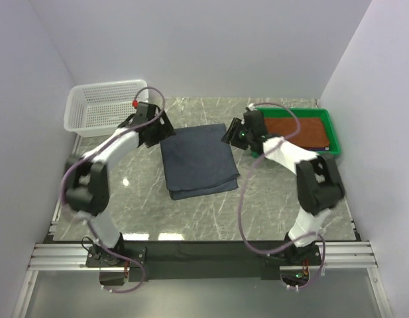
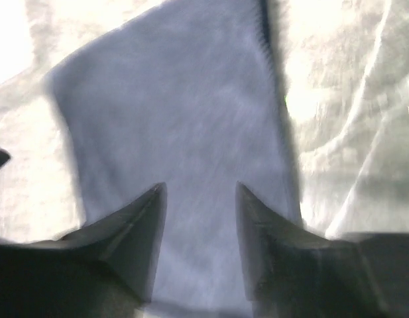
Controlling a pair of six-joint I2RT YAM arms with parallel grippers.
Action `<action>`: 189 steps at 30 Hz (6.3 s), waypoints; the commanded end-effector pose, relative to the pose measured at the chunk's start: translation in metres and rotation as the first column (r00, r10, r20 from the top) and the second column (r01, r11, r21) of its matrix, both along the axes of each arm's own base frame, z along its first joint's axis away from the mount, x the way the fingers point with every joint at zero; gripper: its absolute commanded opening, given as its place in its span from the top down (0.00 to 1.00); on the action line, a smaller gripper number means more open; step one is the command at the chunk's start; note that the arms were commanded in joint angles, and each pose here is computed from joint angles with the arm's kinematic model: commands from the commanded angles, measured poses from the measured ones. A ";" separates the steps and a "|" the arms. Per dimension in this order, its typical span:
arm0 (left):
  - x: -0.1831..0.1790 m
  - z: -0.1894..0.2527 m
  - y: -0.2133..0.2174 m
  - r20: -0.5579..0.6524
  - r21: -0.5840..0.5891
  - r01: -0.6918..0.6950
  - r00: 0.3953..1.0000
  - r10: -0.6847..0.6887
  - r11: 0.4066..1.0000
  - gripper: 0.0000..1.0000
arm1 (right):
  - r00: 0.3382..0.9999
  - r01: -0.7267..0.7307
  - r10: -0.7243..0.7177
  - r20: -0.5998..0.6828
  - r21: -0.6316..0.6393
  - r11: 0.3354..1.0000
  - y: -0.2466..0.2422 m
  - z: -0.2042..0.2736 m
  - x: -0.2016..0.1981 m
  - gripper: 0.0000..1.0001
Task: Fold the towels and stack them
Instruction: Fold the towel
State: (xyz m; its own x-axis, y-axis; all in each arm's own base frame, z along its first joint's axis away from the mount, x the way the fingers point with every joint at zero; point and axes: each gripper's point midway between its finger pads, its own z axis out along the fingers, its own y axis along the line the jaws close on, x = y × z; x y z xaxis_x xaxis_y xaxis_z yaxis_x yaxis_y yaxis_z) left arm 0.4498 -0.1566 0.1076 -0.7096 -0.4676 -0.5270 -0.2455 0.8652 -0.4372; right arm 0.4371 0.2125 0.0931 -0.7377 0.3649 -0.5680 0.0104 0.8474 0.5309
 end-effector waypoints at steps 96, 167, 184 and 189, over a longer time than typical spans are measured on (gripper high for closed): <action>-0.179 -0.053 -0.011 -0.139 -0.113 -0.039 0.990 0.023 0.993 0.85 | 0.958 0.231 -0.211 -0.194 0.087 0.969 -0.045 -0.067 -0.119 0.89; -0.252 -0.097 -0.005 -0.272 -0.149 0.001 0.961 -0.042 0.989 0.99 | 0.955 0.181 -0.168 -0.243 0.032 0.983 -0.053 -0.087 -0.164 1.00; -0.250 -0.067 0.002 -0.220 -0.126 0.015 0.974 -0.042 0.992 0.99 | 0.970 0.163 -0.153 -0.188 0.040 0.986 -0.055 -0.059 -0.164 0.99; -0.259 -0.073 -0.008 -0.239 -0.172 0.046 0.967 -0.087 0.984 0.99 | 0.969 0.158 -0.146 -0.198 0.044 0.986 -0.056 -0.063 -0.172 0.99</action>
